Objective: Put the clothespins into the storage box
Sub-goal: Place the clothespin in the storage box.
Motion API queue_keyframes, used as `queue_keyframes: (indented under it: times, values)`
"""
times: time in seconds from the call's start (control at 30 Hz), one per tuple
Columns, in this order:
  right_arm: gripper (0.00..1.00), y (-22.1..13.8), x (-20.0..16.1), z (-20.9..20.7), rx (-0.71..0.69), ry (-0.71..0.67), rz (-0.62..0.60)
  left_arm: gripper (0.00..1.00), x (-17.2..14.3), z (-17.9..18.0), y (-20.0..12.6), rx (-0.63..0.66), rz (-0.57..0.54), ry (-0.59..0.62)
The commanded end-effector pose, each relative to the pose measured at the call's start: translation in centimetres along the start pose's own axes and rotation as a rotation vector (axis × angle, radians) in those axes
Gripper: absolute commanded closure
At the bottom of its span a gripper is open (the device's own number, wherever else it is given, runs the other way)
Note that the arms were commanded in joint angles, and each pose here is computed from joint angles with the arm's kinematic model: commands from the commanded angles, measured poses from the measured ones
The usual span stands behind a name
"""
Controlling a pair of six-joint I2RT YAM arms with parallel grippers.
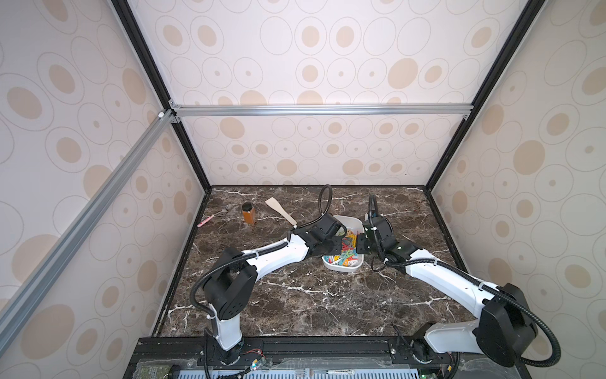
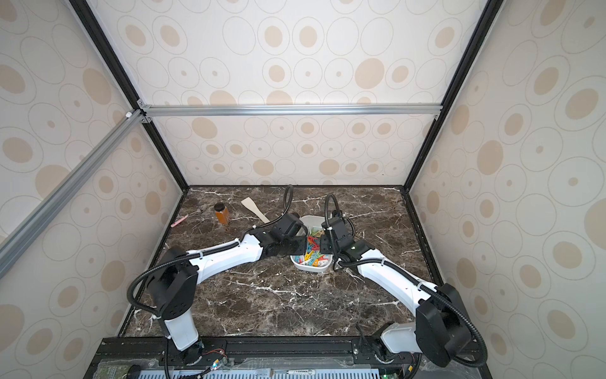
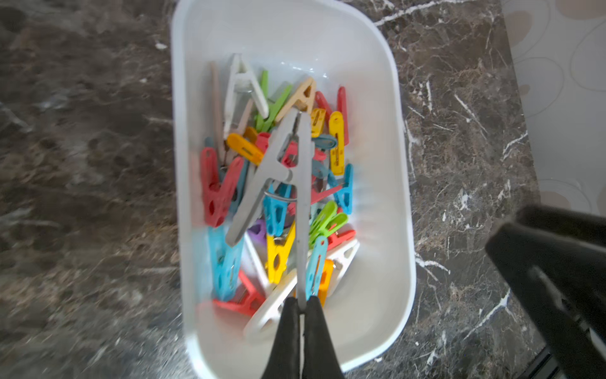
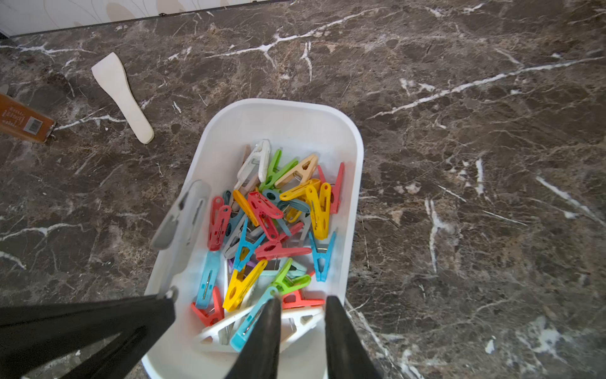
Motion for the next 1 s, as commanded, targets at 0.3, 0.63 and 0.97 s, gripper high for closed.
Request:
queue_keyframes:
  times: [0.3,0.63,0.97]
  values:
    - [0.73,0.2,-1.6,-0.6,-0.016,-0.002,0.071,0.57,2.7,-0.1,-3.5,0.047,-0.106,0.198]
    - [0.73,0.0,0.2,-0.5,-0.049,-0.015,0.060,0.46,2.8,8.2,-10.5,0.237,-0.367,0.194]
    - [0.65,-1.8,4.8,-7.3,-0.226,0.097,-0.056,0.37,3.9,18.3,-17.7,0.518,-0.694,0.112]
Point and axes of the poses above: each gripper's point midway between its finger pads, its own y axis out along the fingers, its own z axis along the line the jaws close on, x = y × z, the point moved 2 cm from there along -y, back along the fingers, and after that the axes turned 7 degrees about y, right-handed, at the moved point
